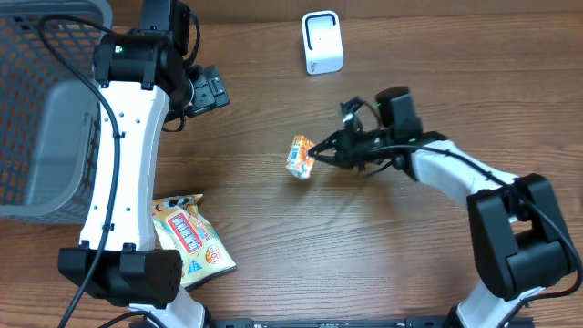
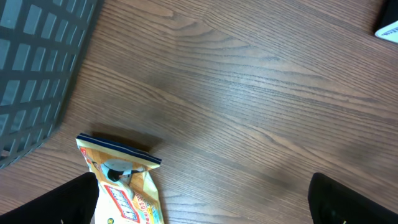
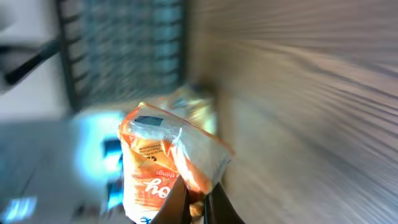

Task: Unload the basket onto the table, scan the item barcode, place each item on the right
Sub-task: 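Lift the orange pack up and toward the white scanner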

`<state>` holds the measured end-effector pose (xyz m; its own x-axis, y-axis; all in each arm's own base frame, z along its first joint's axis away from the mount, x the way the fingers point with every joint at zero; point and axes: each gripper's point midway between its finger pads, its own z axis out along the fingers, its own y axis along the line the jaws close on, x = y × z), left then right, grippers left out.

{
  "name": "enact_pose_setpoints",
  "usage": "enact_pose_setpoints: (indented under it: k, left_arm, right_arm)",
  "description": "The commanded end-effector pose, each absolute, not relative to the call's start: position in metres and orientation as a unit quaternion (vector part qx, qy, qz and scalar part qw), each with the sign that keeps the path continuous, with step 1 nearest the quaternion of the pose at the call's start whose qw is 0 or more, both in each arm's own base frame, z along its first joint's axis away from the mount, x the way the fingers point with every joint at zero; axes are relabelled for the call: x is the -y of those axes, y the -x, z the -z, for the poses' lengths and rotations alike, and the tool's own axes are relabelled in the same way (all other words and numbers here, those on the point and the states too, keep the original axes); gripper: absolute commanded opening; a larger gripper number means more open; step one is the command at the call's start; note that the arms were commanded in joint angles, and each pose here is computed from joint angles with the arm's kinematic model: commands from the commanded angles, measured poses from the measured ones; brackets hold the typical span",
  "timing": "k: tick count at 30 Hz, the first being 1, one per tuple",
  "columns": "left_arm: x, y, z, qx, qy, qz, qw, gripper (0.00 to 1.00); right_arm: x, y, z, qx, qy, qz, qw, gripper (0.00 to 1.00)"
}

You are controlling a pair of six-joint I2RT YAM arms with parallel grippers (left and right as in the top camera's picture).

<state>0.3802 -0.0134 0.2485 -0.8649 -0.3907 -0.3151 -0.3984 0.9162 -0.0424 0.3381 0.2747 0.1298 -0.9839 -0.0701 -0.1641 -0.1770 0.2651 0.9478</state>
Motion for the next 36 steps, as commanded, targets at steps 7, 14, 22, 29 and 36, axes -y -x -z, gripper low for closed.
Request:
enact_pose_setpoints:
  k: [7, 14, 22, 29, 36]
  left_arm:
    - [0.014, -0.383, -0.244, -0.967, 0.199, -0.012, 0.157, 1.0]
    - [0.013, -0.383, -0.244, -0.967, 0.2, -0.012, 0.158, 1.0]
    - [0.014, -0.383, -0.244, -0.967, 0.199, -0.012, 0.158, 1.0]
    - [0.014, -0.383, -0.244, -0.967, 0.199, -0.012, 0.158, 0.99]
    - [0.014, -0.383, -0.244, -0.967, 0.199, -0.012, 0.158, 1.0]
  right_arm:
    - [-0.264, -0.307, -0.191, -0.66, 0.243, -0.709, 0.045, 0.04]
    - [-0.266, -0.314, -0.199, -0.668, 0.232, -0.706, 0.042, 0.04]
    - [-0.271, -0.341, -0.187, -0.716, 0.147, -0.679, 0.061, 0.04]
    - [-0.266, -0.384, -0.148, -0.796, -0.012, -0.599, 0.087, 0.04]
    - [-0.181, -0.411, -0.086, -0.958, -0.093, -0.225, 0.15, 0.04]
